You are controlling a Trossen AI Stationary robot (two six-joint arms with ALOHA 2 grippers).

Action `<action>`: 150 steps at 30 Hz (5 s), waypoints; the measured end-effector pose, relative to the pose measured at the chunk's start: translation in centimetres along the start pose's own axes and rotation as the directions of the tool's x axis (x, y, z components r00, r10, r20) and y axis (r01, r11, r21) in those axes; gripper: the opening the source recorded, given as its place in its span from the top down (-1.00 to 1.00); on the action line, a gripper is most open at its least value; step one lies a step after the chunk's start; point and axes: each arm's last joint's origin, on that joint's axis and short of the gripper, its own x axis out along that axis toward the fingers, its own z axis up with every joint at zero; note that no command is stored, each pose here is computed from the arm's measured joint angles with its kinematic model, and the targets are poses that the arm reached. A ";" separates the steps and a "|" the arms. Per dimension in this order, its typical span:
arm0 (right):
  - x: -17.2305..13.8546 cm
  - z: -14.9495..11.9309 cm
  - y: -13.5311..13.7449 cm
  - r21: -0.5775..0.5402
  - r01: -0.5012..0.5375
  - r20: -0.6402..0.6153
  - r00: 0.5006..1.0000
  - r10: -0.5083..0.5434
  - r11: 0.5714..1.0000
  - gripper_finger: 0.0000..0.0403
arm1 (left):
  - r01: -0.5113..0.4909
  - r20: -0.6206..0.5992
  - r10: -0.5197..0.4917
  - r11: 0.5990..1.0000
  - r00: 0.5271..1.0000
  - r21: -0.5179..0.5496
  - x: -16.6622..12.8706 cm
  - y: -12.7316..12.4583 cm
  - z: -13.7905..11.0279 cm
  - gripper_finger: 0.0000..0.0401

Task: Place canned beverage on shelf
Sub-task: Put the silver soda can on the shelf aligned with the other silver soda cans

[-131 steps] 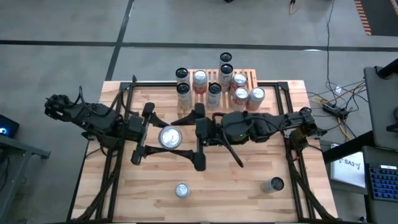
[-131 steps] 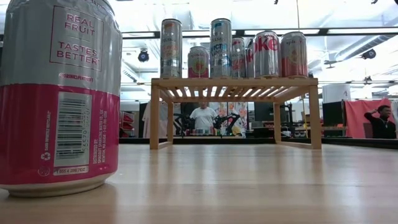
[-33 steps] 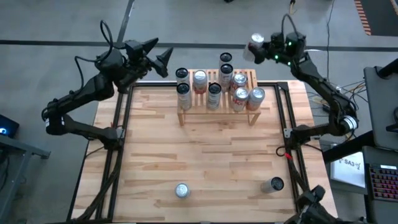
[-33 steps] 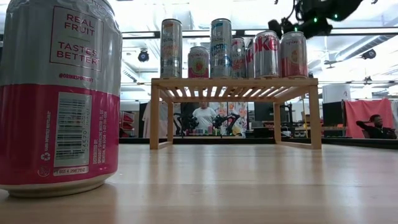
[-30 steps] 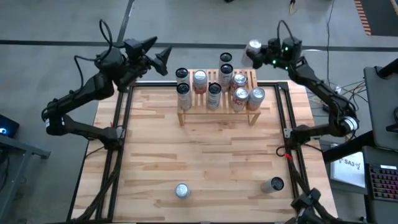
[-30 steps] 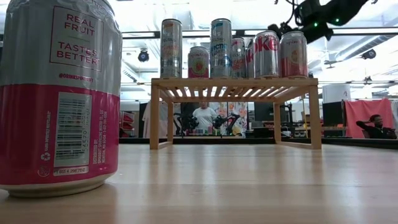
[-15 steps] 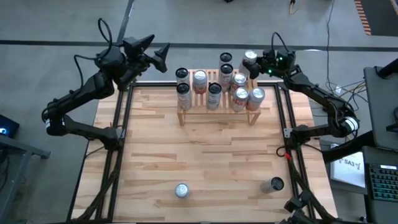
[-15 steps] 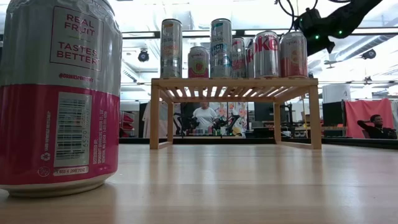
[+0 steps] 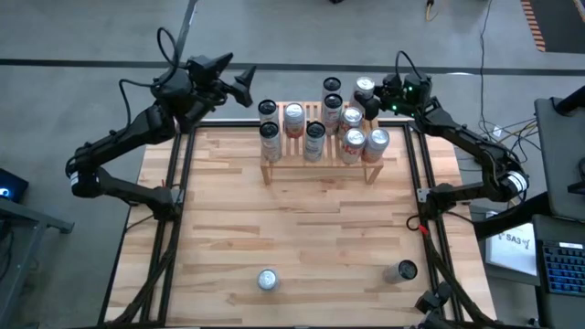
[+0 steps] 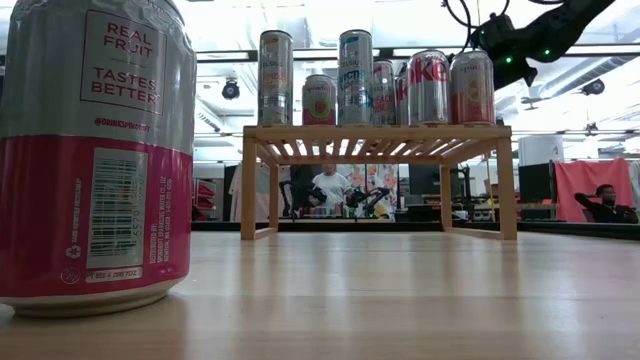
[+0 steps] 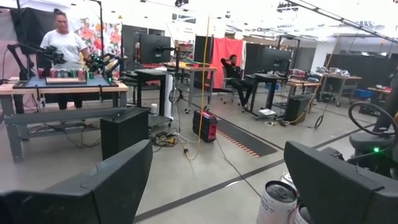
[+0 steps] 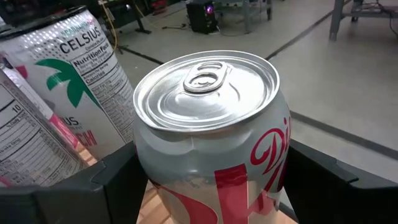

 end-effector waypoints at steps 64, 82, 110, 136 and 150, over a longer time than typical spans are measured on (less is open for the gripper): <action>0.0 -0.7 0.0 -0.052 -0.043 -0.074 0.996 0.039 0.998 -0.46 | 0.001 -0.018 0.002 0.990 1.000 0.141 0.1 0.0 -0.2 -0.75; 0.0 -1.6 0.0 0.010 0.004 -0.149 0.989 -0.003 1.000 -0.86 | 0.001 -0.019 0.002 0.990 1.000 0.142 0.1 0.0 -0.3 -0.75; -5.0 2.0 2.4 -0.029 0.052 -0.032 0.998 -0.053 0.998 -0.86 | 0.002 -0.022 0.002 0.986 1.000 0.164 0.1 0.0 -0.3 -0.75; -2.8 11.6 0.9 0.227 0.346 -0.446 0.868 -0.218 0.910 0.71 | 0.004 -0.028 0.001 0.985 1.000 0.174 0.1 0.0 -0.3 -0.75; 0.2 8.9 -0.8 0.228 0.417 -0.631 0.752 -0.193 0.880 0.96 | 0.009 -0.073 0.005 0.980 0.997 0.200 0.0 0.0 -0.8 -0.75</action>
